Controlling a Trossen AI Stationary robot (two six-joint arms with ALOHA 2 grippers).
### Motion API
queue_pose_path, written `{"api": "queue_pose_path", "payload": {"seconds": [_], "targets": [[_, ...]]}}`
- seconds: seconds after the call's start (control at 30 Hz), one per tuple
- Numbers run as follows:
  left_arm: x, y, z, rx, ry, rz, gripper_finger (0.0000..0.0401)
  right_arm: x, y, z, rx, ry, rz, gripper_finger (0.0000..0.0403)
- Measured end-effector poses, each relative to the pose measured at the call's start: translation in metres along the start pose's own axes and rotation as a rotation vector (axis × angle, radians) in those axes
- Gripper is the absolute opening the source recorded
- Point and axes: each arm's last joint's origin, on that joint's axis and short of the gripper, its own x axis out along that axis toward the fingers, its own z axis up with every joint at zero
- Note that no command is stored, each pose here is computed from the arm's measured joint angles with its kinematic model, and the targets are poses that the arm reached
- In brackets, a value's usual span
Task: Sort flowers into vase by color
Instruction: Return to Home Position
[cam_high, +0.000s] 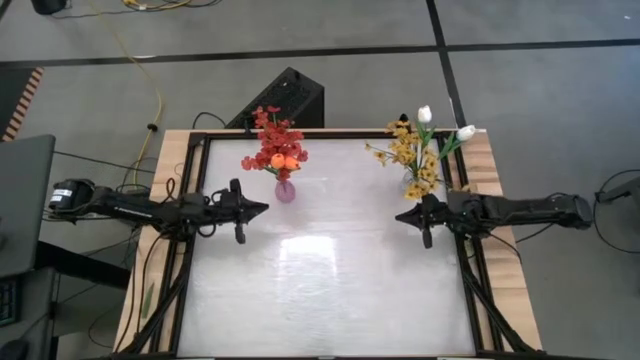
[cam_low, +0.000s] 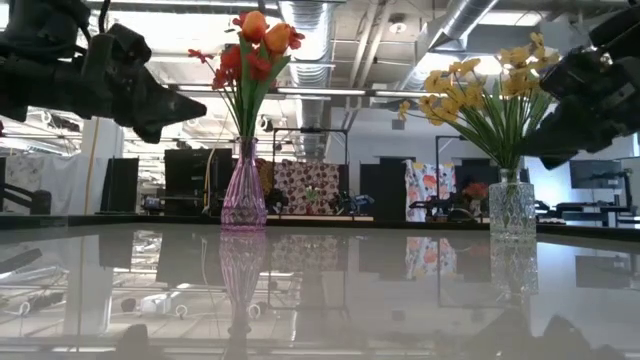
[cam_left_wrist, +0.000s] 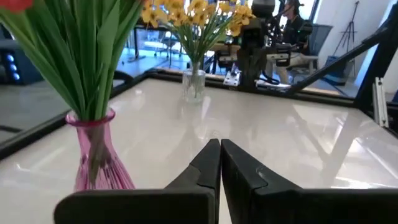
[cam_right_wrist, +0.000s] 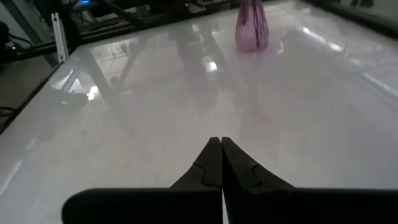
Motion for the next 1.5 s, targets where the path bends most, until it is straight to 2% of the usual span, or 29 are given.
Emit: {"api": "queue_pose_path", "payload": {"seconds": [0.3,0.47,0.63,0.83,1.1,1.33,1.5], "targets": [[-0.001,0.0,-0.009,-0.081,0.097,-0.011,0.0,-0.004,0.001,0.003,-0.059,-0.046,0.015,0.0027],[-0.001,-0.002,-0.011,-0.084,0.123,-0.077,0.0,0.003,0.001,0.001,-0.08,-0.175,0.036,0.0029],[-0.004,-0.003,-0.007,-0.073,0.099,-0.064,0.0,0.005,0.001,-0.004,-0.022,-0.112,0.059,0.0022],[-0.018,-0.005,0.001,-0.084,0.052,-0.084,0.0,0.004,0.001,-0.004,-0.008,-0.116,0.071,0.0035],[-0.043,0.0,0.007,-0.146,-0.015,0.007,0.0,0.004,0.001,-0.003,-0.007,-0.127,0.077,0.0041],[-0.051,0.0,0.011,-0.172,-0.049,-0.077,0.0,0.004,0.001,-0.003,-0.007,-0.127,0.077,0.0042],[-0.05,0.0,0.01,-0.167,-0.031,-0.082,0.0,0.004,0.001,-0.003,-0.007,-0.127,0.077,0.0042]]}}
